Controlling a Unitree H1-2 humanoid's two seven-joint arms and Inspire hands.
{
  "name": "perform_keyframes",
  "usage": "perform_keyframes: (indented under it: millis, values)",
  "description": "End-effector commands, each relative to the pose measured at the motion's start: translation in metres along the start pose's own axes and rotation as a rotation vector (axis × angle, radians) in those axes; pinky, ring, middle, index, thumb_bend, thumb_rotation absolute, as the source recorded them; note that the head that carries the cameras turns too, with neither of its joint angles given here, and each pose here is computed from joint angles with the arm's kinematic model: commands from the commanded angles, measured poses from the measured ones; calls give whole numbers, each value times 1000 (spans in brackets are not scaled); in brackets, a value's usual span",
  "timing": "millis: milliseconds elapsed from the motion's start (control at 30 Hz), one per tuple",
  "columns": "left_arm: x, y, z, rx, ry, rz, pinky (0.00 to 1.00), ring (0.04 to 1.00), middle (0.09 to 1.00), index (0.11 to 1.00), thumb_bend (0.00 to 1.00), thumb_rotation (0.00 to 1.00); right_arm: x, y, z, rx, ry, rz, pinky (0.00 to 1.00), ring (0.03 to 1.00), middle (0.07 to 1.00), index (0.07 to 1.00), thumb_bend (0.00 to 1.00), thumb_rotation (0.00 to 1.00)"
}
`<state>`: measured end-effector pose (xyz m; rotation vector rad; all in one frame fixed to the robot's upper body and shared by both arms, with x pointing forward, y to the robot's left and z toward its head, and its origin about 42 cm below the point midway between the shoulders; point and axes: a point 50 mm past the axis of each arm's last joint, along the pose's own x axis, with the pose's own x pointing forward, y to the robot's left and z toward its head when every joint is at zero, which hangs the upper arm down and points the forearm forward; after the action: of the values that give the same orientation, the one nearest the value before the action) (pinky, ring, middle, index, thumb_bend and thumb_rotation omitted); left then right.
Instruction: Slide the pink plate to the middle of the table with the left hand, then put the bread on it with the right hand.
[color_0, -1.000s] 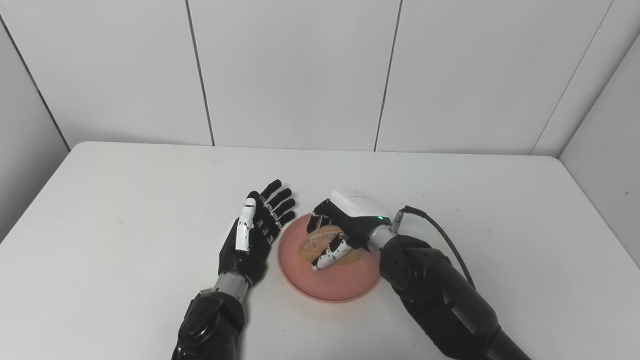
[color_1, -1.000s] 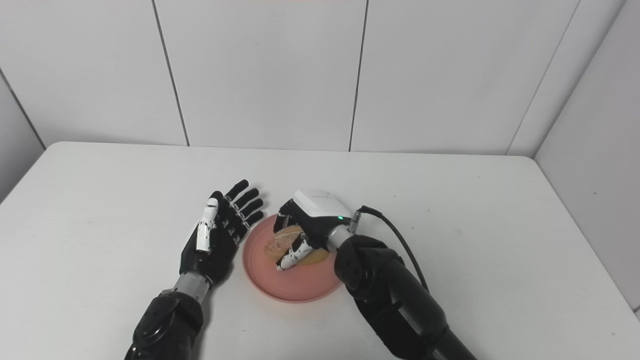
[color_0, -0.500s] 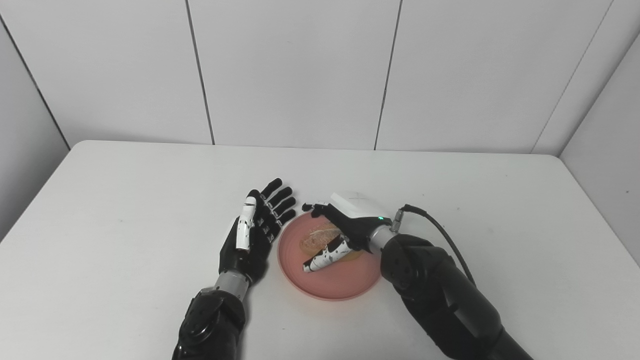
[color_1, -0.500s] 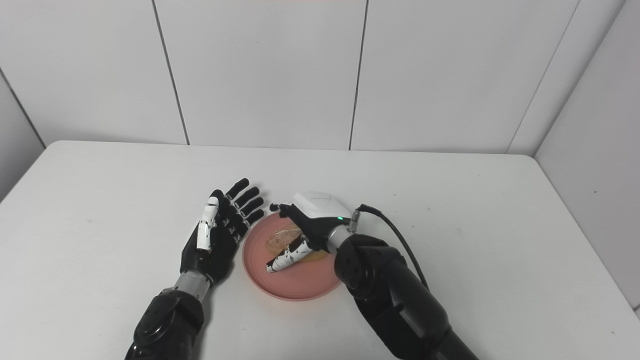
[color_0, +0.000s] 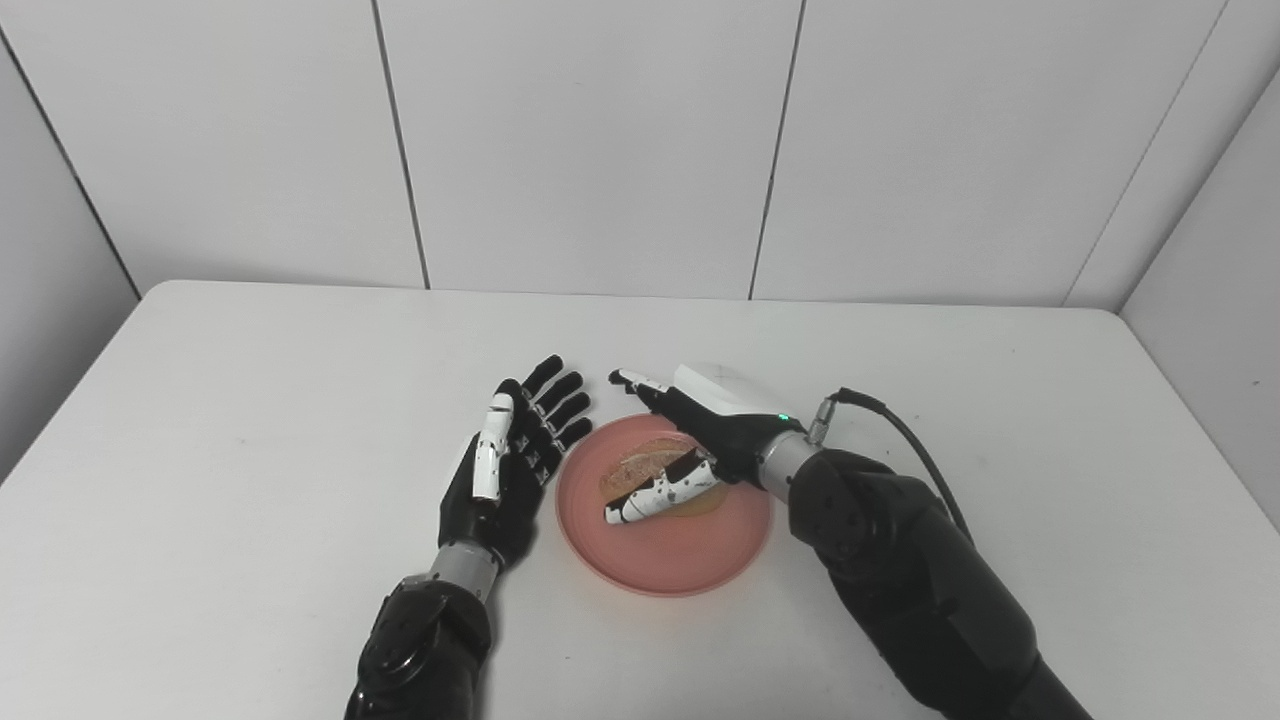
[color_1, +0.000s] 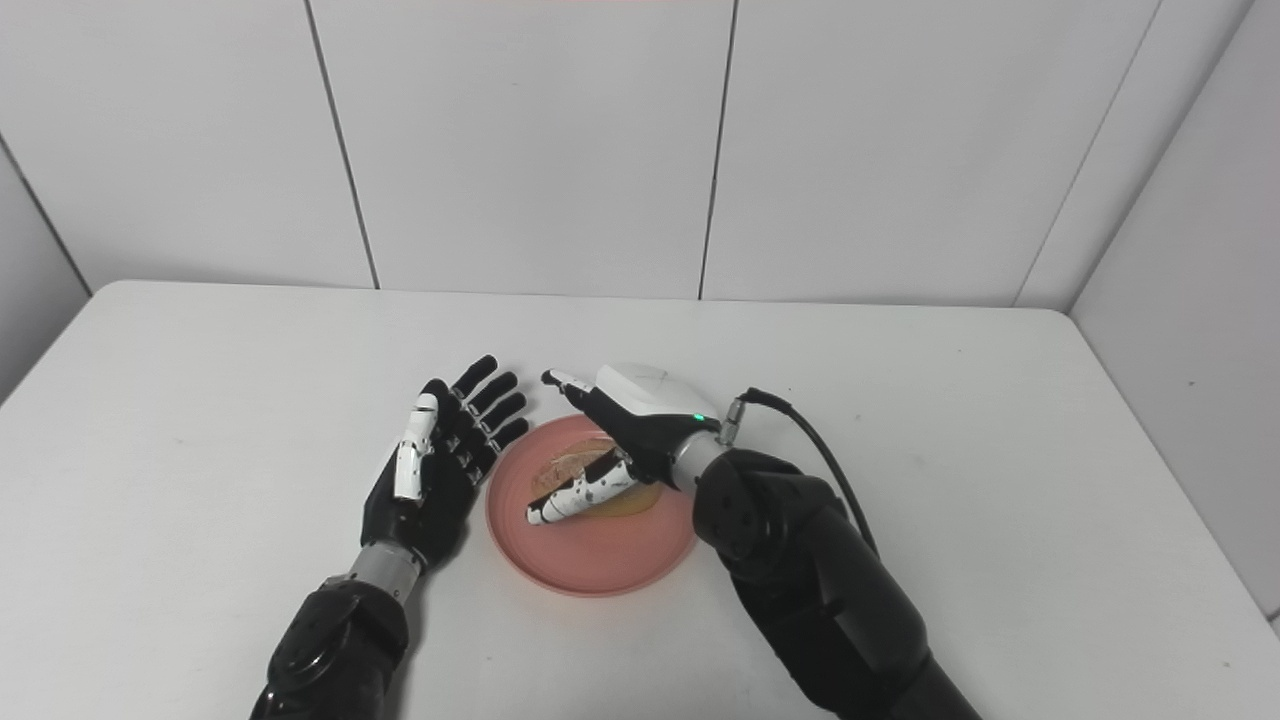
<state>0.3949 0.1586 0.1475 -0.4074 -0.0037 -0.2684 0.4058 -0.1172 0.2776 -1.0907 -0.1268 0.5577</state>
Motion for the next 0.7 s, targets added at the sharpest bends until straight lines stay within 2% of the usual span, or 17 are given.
perform_keyframes:
  millis: [0, 100, 233, 267, 300, 400, 467, 600, 667]
  values:
    - [-1, 0, -9, -21, 50, 5, 881, 879, 867, 852, 370, 1000, -11, -25, 10, -16, -69, -100, 780, 878, 930, 957, 1000, 520]
    - [0, 0, -9, -31, 45, 17, 867, 871, 855, 837, 369, 1000, -25, -31, 5, 15, -112, -180, 754, 856, 923, 964, 1000, 663]
    - [0, 0, -10, -30, 42, 13, 866, 871, 854, 831, 373, 1000, -38, -28, -6, 92, -145, -276, 771, 869, 927, 969, 1000, 757]
    - [0, 0, -10, -25, 41, 14, 866, 871, 854, 830, 374, 1000, -41, -25, -11, 113, -151, -306, 774, 870, 928, 969, 1000, 765]
    - [0, 0, -10, -21, 41, 16, 866, 865, 851, 834, 369, 1000, -42, -23, -14, 124, -154, -324, 793, 883, 939, 983, 958, 862]
    - [-1, 0, -11, -13, 39, 21, 863, 854, 845, 833, 365, 1000, -54, -10, -31, 204, -141, -425, 822, 901, 941, 983, 922, 959]
    - [-1, 0, -11, -13, 38, 21, 866, 851, 843, 833, 365, 1000, -61, 0, -38, 270, -121, -474, 843, 915, 950, 983, 895, 994]
    - [-1, 1, -12, -11, 39, 24, 865, 850, 843, 833, 370, 1000, -70, 18, -49, 374, -89, -546, 858, 919, 950, 971, 848, 1000]
    - [-1, 1, -12, -10, 38, 26, 862, 847, 841, 831, 368, 1000, -74, 31, -57, 433, -76, -587, 854, 913, 948, 972, 777, 1000]
